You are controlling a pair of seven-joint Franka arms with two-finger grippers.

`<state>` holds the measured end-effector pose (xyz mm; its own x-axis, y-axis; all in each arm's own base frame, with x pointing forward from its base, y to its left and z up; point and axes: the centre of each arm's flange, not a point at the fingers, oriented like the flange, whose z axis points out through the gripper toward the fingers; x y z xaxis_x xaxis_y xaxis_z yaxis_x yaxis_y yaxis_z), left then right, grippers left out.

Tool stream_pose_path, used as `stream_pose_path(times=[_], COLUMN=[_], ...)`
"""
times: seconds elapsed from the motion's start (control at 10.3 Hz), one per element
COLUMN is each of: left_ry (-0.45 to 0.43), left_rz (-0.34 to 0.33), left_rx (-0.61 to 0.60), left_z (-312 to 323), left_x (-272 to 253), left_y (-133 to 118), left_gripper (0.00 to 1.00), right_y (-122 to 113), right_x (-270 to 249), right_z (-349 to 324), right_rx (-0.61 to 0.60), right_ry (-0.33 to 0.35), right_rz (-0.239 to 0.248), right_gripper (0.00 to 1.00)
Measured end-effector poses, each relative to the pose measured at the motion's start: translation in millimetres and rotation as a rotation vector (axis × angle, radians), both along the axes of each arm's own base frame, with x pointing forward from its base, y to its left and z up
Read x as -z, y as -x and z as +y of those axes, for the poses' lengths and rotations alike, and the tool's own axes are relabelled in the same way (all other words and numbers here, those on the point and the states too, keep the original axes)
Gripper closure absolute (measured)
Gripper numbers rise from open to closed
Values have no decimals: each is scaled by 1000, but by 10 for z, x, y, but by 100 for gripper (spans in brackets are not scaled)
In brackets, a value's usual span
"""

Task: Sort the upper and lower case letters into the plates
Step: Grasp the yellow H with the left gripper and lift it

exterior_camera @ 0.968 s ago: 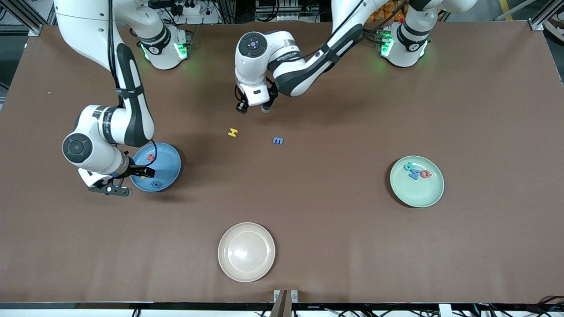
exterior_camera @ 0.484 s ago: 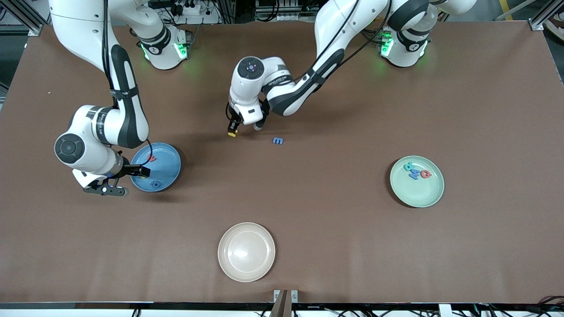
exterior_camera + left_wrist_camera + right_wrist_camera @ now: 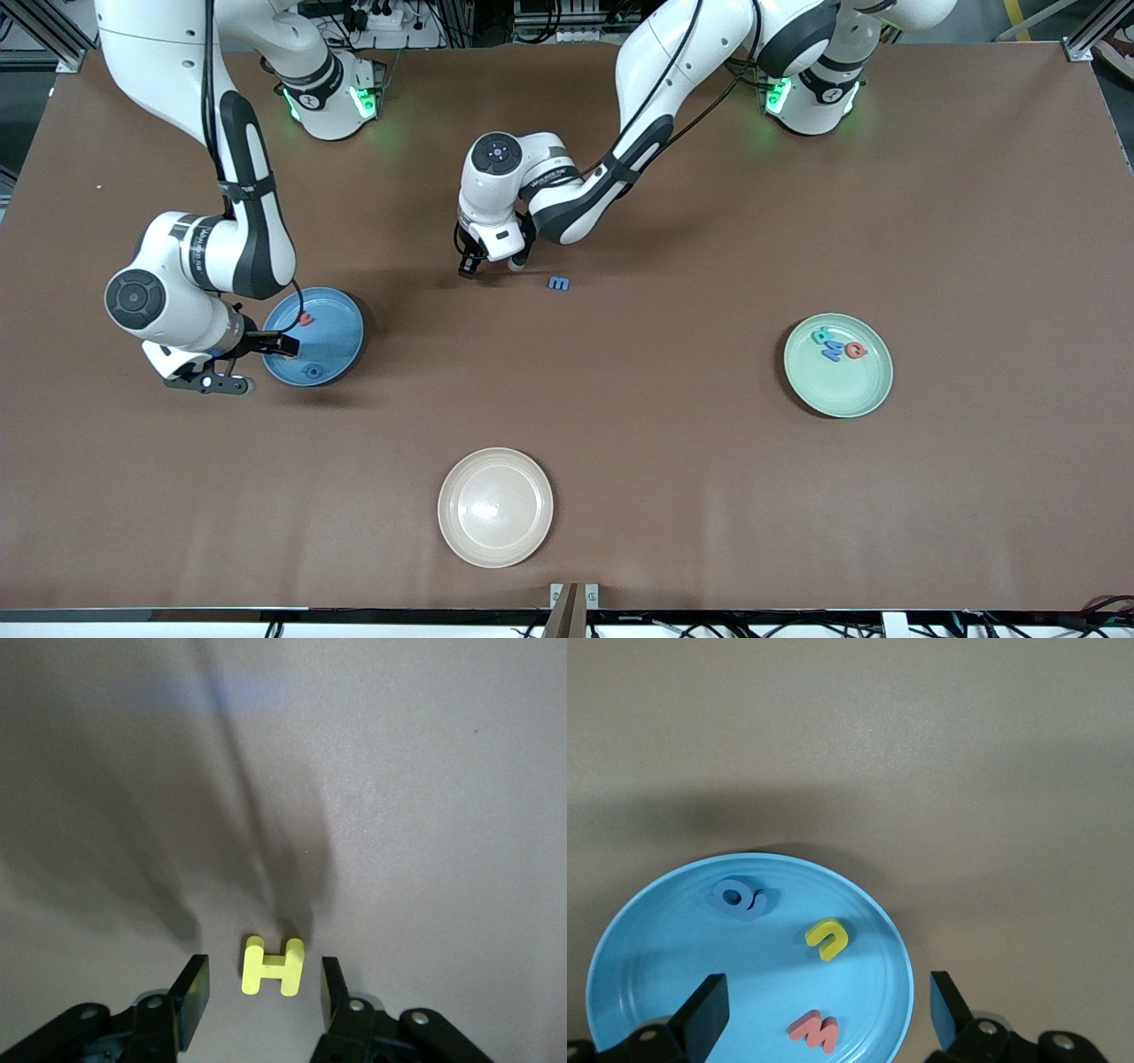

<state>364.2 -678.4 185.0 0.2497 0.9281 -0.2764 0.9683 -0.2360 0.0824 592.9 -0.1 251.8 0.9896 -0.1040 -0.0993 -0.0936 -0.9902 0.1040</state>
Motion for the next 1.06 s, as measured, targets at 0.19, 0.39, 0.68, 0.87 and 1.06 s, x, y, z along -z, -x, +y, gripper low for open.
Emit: stream_pose_path(times=[0.19,0.39,0.68,0.87,1.06], left_ry=[12,19,28,31,33], left_rz=[22,41,43,44,44], left_rx=[-22,-39,-46,-47,-44], left_z=[-24,-31,-54,-74,-101], left_x=[23,92,187,202,215], left_y=[-9,-26,-22,-5,21], left_gripper=[37,36,32,26,30], right_y=[0,0,-2,-27,-51], right_x=[0,0,-2,-33,-64], right_z=[0,-1,-11,-142,-331], right_rx=[-1,-1,0,21,51], right_ry=[0,0,0,0,0], right_rz=[0,0,0,-8,-16], right_gripper=[0,0,0,0,0])
